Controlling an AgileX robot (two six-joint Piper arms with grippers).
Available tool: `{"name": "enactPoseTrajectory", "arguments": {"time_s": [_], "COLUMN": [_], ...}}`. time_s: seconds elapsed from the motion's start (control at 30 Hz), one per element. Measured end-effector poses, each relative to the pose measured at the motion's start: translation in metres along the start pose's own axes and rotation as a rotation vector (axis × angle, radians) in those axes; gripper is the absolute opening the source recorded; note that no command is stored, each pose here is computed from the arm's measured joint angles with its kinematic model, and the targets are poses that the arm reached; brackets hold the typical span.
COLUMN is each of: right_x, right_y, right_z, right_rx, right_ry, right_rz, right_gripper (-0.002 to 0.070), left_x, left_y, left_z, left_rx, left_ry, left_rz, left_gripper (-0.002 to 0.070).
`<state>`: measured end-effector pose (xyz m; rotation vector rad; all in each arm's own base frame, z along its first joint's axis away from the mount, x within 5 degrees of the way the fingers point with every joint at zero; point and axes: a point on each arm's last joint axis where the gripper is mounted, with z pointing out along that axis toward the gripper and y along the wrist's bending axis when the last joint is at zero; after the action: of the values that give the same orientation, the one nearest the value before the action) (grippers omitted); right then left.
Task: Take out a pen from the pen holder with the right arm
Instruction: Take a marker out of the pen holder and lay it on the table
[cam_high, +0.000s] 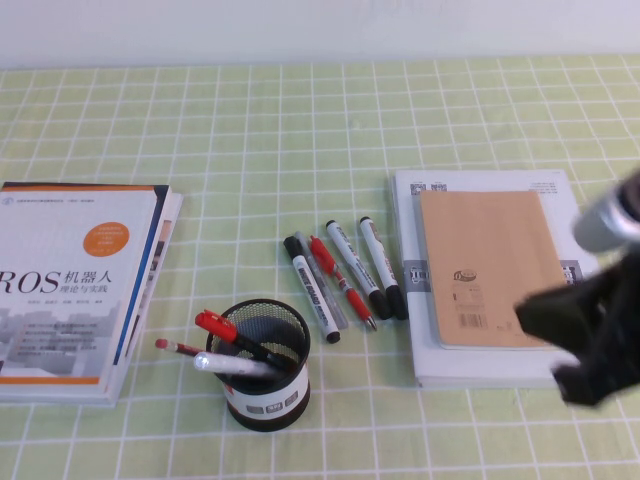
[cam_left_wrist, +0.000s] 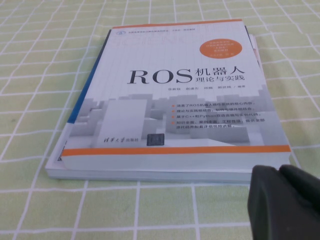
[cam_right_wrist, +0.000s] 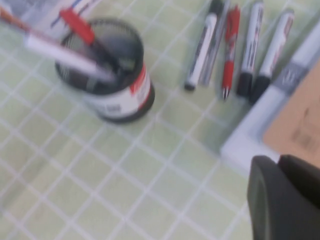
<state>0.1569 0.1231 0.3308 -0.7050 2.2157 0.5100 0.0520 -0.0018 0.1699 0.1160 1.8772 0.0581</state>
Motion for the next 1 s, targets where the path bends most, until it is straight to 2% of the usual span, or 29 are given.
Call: {"name": "enactPoseTrajectory", "arguments": {"time_s": [0.2,0.6,0.8,1.0], "right_x": [0.035,0.077,0.115,0.158], "right_y": [-0.001,-0.010,-0.035,-0.050], "right_z": [-0.017,-0.002,-0.004,-0.016], "right_rx": [0.018,0.070,0.226,0.420], "right_ry": [0.036,-0.007,-0.137,-0.380], "right_rz": [-0.035,-0.050,0.060,0.154], "right_gripper": [-0.0012,-0.0012,-0.0012,-0.0013], "left_x": [0.000,0.000,0.000,0.000], "left_y": [0.000,0.000,0.000,0.000], "left_z": [0.000,0.000,0.000,0.000], "left_rx": [0.000,0.000,0.000,0.000], "left_ry": [0.000,0.000,0.000,0.000], "left_rz": [0.000,0.000,0.000,0.000], "left_gripper": [-0.0006,-0.0006,-0.0006,-0.0006]}}
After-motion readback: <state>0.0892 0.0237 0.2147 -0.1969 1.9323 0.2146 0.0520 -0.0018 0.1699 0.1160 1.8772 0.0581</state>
